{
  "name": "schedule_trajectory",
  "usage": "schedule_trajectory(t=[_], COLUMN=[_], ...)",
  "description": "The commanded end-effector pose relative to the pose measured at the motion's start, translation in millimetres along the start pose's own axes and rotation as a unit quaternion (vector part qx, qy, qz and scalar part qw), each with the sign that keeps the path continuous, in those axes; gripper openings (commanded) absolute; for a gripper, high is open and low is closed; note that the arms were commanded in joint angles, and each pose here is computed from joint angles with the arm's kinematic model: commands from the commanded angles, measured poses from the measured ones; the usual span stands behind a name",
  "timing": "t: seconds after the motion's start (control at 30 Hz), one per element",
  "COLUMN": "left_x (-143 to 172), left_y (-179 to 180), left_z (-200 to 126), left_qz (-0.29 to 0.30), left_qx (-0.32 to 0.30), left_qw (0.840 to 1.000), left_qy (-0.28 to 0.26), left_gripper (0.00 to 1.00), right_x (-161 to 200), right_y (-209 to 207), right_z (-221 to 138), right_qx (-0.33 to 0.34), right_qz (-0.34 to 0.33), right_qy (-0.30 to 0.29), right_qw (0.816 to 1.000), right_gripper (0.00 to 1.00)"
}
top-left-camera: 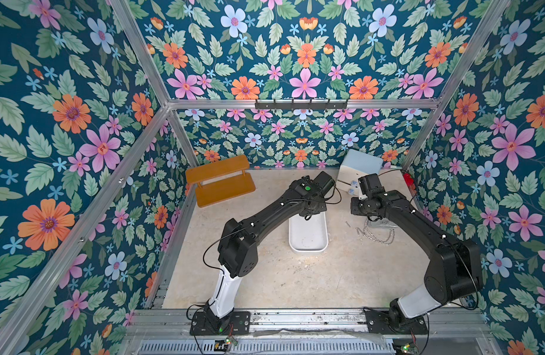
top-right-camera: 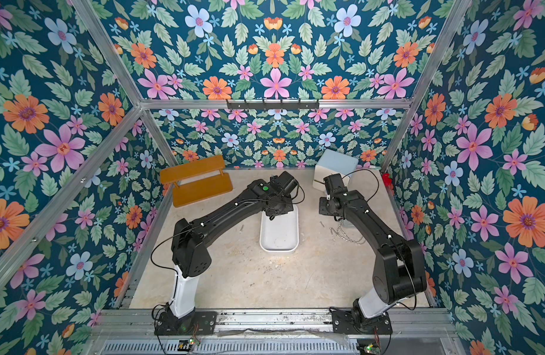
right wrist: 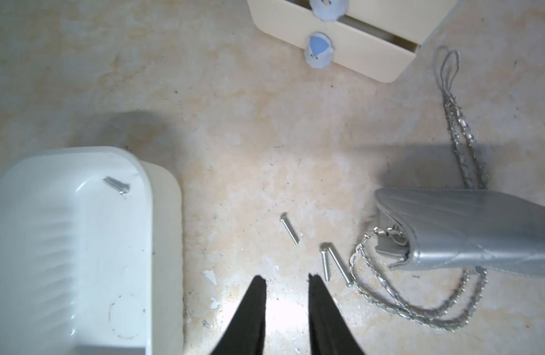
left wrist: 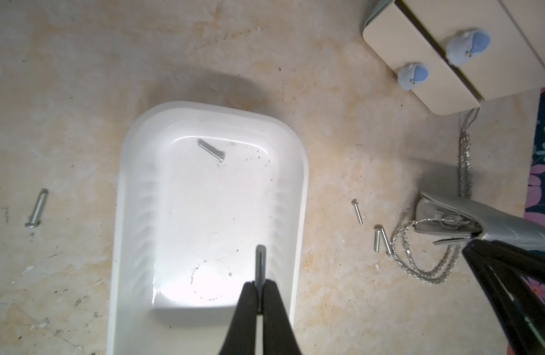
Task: Take out the screws from the storage box
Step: Place the screw at the center of the board.
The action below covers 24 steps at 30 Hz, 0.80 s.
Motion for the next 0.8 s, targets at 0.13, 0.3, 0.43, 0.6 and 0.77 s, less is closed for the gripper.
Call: schedule_trajectory(t=[0.13, 0.3, 0.43, 0.6, 0.77], left_x=[18.4, 39.3, 51.2, 63.4, 74.8], left_y=[49.1, 124.3, 159.0, 172.8, 186.0], left_z=[-31.7, -25.3, -14.5, 20.6, 50.9], left_qz=[-0.040, -0.128, -0.147, -0.125, -0.139], left_qx=[-0.016, -0.035, -0.047, -0.052, -0.044], left_qw=[0.999, 0.991, 0.988, 0.990, 0.988], left_qy=[-0.014, -0.008, -0.009, 0.031, 0.054], left_gripper=[0.00, 0.00, 0.00, 0.00, 0.00], right_x=[2.6, 12.2, 15.5, 10.6, 4.8], right_y=[54.8, 99.0, 120.5, 135.5, 150.3], right_z=[-16.4, -3.1, 23.4, 52.3, 68.5], right_qx=[-0.092, -0.145, -0.146, -0.134, -0.128], right_qz=[-0.109, -0.162, -0.176, -0.179, -0.191], right_qy=[-0.004, 0.029, 0.068, 0.103, 0.109], right_qw=[0.990, 0.976, 0.971, 0.969, 0.967], right_gripper=[0.34, 0.34, 0.32, 0.29, 0.30])
Point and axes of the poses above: each gripper's point midway between its finger pads, its own z axis out along the fingers, its own y axis along the line the jaws close on, x = y × z, the point moved 10 cm from there along -z, back along the fingers, and after that the axes turned 6 degrees about z, right-handed, at the moved point
